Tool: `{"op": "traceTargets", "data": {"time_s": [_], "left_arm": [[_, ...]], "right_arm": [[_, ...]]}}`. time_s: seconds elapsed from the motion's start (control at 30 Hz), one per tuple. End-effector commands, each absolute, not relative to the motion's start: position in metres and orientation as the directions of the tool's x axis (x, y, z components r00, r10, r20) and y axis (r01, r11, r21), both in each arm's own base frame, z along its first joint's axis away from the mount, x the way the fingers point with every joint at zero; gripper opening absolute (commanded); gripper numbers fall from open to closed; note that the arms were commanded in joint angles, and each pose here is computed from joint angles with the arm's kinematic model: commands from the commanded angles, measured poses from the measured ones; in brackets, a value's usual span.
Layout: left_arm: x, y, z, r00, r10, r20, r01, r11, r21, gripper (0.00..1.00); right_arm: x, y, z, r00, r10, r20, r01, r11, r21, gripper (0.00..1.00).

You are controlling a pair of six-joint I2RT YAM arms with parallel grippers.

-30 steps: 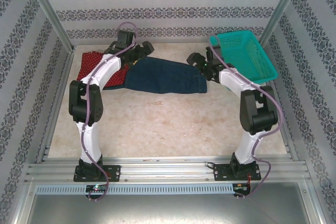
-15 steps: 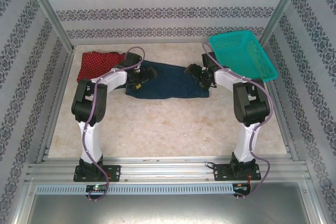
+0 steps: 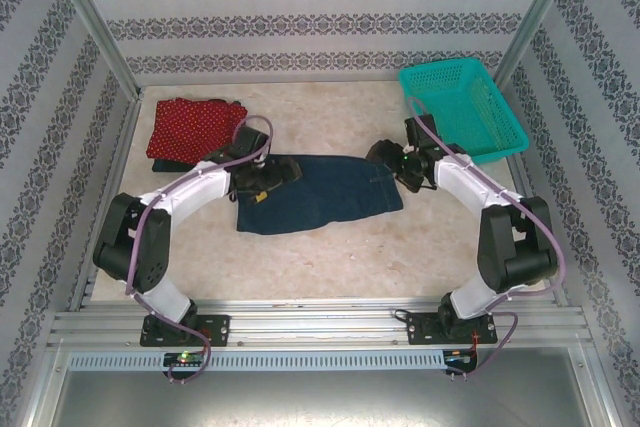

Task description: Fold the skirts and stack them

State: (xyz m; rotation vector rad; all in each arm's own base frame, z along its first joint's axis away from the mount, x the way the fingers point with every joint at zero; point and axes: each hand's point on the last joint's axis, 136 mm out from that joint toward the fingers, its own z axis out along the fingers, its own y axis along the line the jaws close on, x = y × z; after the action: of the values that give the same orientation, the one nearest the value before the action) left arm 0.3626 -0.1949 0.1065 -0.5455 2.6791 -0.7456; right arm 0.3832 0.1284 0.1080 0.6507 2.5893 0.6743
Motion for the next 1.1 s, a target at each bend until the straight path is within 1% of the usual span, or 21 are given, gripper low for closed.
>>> {"op": "traceTargets", "data": {"time_s": [0.0,0.07,0.2,0.3,0.37,0.43,0.47,0.53,0.67,0.77,0.83,0.9,0.97,1.0,1.07], "left_arm": [[0.35,-0.205,0.117,-0.902,-0.402,-0.159,-0.26,0.797,-0.545,1.0],[0.342,-0.201,0.114,-0.891,-0.429,-0.149,-0.289,0.788,-0.544,1.0],[0.321,-0.179,0.093,-0.873,-0.467,-0.137,-0.352,0.801,-0.485,1.0],[0.306,-0.159,0.063,-0.868,-0.485,-0.106,-0.4,0.81,-0.429,1.0],[0.291,-0.133,0.036,-0.865,-0.494,-0.09,-0.447,0.839,-0.31,1.0],[0.28,-0.119,0.02,-0.858,-0.51,-0.06,-0.48,0.838,-0.259,1.0],[0.277,-0.118,0.017,-0.852,-0.521,-0.047,-0.493,0.83,-0.262,1.0],[0.277,-0.124,0.024,-0.847,-0.53,-0.037,-0.493,0.811,-0.316,1.0],[0.294,-0.147,0.067,-0.853,-0.519,-0.055,-0.435,0.765,-0.474,1.0],[0.319,-0.163,0.104,-0.851,-0.515,-0.101,-0.371,0.726,-0.579,1.0],[0.34,-0.166,0.115,-0.838,-0.523,-0.154,-0.343,0.725,-0.597,1.0],[0.366,-0.165,0.116,-0.81,-0.55,-0.202,-0.344,0.725,-0.596,1.0],[0.397,-0.164,0.109,-0.771,-0.592,-0.234,-0.362,0.71,-0.604,1.0],[0.409,-0.163,0.105,-0.755,-0.607,-0.248,-0.366,0.704,-0.609,1.0],[0.427,-0.154,0.08,-0.727,-0.639,-0.251,-0.424,0.706,-0.567,1.0]], "right_arm": [[0.399,0.162,0.12,-0.842,0.479,-0.249,0.263,0.766,0.586,0.98],[0.408,0.181,0.118,-0.857,0.454,-0.242,0.234,0.763,0.603,0.98],[0.429,0.203,0.104,-0.861,0.456,-0.228,0.223,0.739,0.636,0.98],[0.443,0.196,0.083,-0.845,0.483,-0.23,0.267,0.754,0.6,0.98],[0.441,0.18,0.06,-0.839,0.505,-0.202,0.341,0.778,0.528,0.98],[0.435,0.168,0.044,-0.834,0.519,-0.189,0.379,0.787,0.487,0.98],[0.433,0.163,0.04,-0.831,0.526,-0.183,0.392,0.786,0.478,0.98],[0.429,0.157,0.039,-0.83,0.53,-0.175,0.399,0.782,0.478,0.98],[0.43,0.161,0.068,-0.839,0.497,-0.22,0.331,0.788,0.518,0.98],[0.434,0.191,0.097,-0.869,0.434,-0.236,0.222,0.77,0.598,0.98],[0.437,0.215,0.106,-0.886,0.404,-0.227,0.176,0.747,0.641,0.98],[0.444,0.237,0.108,-0.892,0.395,-0.218,0.153,0.72,0.677,0.98],[0.454,0.251,0.102,-0.886,0.417,-0.202,0.171,0.699,0.694,0.98],[0.458,0.255,0.1,-0.882,0.428,-0.198,0.179,0.692,0.699,0.98],[0.467,0.249,0.086,-0.857,0.474,-0.202,0.232,0.706,0.669,0.98]]}}
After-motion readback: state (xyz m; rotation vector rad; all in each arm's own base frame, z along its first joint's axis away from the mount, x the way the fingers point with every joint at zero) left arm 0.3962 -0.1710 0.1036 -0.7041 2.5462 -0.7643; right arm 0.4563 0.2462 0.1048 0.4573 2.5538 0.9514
